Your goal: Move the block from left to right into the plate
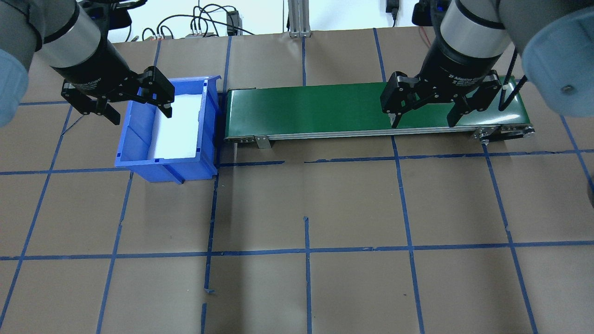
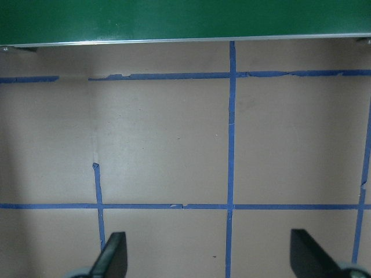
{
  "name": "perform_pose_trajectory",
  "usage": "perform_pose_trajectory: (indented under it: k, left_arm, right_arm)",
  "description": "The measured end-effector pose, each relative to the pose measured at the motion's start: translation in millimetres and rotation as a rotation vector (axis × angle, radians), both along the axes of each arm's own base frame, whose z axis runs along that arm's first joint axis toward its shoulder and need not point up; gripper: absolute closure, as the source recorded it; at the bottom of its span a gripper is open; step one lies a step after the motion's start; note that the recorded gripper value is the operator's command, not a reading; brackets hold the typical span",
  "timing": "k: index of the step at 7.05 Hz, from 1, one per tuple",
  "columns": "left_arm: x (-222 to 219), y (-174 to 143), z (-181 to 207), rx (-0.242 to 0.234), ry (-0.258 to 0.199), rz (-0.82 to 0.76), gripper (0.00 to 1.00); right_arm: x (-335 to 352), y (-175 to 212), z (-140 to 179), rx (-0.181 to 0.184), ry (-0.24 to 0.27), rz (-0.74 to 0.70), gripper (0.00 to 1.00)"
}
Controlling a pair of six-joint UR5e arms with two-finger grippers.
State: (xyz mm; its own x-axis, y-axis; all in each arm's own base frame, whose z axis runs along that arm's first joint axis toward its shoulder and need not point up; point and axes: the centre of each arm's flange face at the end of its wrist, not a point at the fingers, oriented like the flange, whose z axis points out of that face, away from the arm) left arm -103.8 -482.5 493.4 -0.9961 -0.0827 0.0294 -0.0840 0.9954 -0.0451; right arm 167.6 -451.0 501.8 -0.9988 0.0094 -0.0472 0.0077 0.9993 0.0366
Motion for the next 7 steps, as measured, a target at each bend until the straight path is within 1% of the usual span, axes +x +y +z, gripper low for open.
perform_pose_trajectory:
  k: [1,2,4,5,7]
  left_arm:
    - [0.0,0.1,-0.2,0.001,0.0,0.0,0.0]
    - [0.0,0.1,-0.3,0.001,0.0,0.0,0.0]
    - [0.0,0.1,-0.2,0.001,0.0,0.0,0.0]
    - [0.0,0.1,0.0,0.001,0.0,0.0,0.0]
    - [0.0,0.1,-0.4,0.002,0.0,0.0,0.0]
  right_arm:
    - [-5.3,-5.0,-11.8,0.02,0.002,-0.014,0.0]
    - [-10.7,-12.2,-25.2,0.028,0.012,-0.021,0.0]
    - [-15.3,-18.6,-35.3,0.016,0.042,-0.019,0.0]
    - [-16.3,-19.6,-36.9,0.012,0.051,-0.019,0.0]
    - [-17.0,-19.6,-40.0,0.015,0.055,-0.025,0.0]
